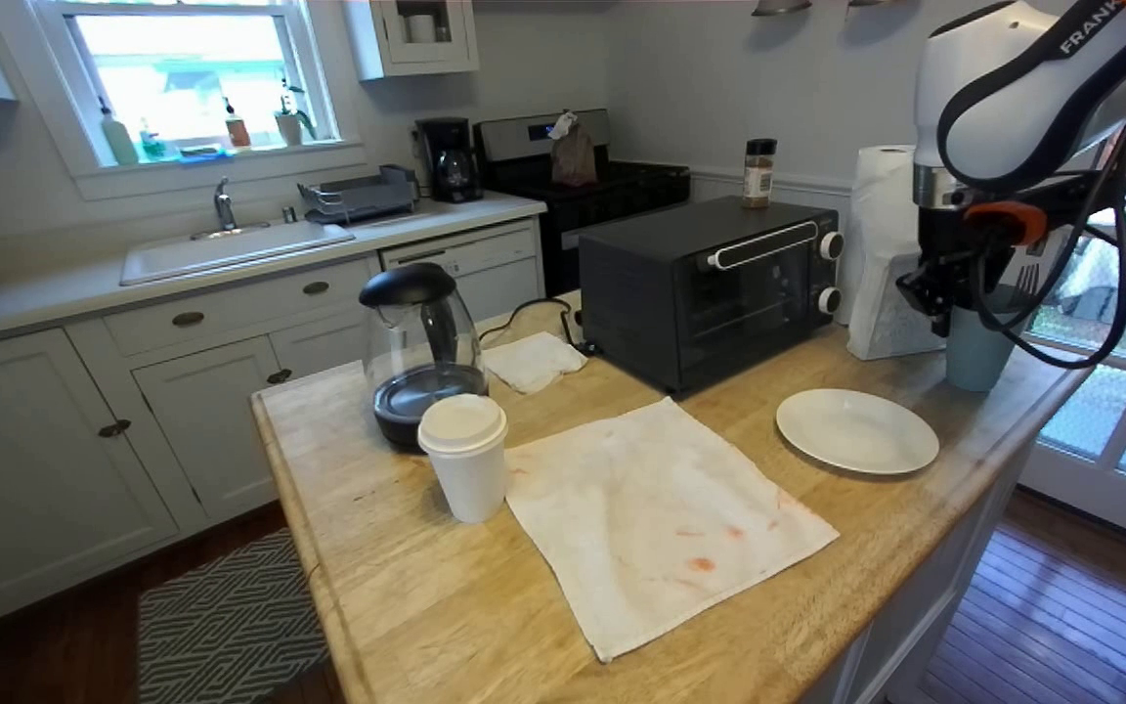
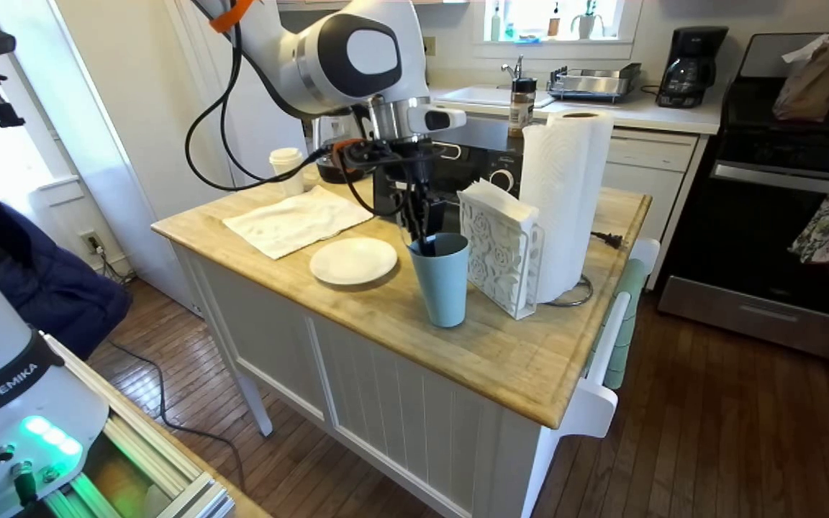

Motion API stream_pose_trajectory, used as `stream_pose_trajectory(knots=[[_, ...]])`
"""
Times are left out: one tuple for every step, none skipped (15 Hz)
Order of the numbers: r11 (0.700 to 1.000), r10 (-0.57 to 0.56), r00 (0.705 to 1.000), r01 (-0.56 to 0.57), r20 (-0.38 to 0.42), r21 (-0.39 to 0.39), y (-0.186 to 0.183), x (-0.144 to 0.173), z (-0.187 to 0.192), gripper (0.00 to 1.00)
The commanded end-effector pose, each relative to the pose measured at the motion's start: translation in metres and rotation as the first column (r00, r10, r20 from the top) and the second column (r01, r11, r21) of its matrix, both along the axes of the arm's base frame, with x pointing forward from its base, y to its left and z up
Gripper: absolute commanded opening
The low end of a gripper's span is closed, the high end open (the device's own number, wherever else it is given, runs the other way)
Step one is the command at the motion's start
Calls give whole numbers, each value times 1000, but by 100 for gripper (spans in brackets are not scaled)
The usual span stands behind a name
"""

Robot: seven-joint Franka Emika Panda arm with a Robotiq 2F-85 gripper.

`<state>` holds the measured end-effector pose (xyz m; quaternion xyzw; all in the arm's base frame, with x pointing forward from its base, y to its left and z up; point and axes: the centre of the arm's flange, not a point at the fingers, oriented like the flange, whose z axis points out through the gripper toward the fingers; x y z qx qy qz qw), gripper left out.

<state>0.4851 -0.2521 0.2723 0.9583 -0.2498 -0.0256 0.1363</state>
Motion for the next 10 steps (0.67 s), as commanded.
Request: stream_pose_trajectory(knots=[[1000, 10, 1000, -10, 16, 13, -5, 4, 2, 1], [1000, 12, 1000, -12, 17, 14, -5, 4, 2, 0], [1000, 15, 1000, -15, 19, 16, -5, 4, 4, 0], [1000, 17, 1000, -17, 26, 14, -7, 4, 8, 0], [1000, 22, 999, -23, 33, 21, -7, 3, 11, 1], [999, 29, 999, -29, 37, 24, -6, 2, 14, 1], [999, 34, 999, -35, 39, 27, -4, 1, 17, 1], [999, 42, 998, -43, 40, 28, -3, 1, 20, 1], [998, 53, 998, -55, 46, 33, 0, 0, 25, 1], [997, 63, 997, -65, 47, 35, 3, 0, 30, 1]])
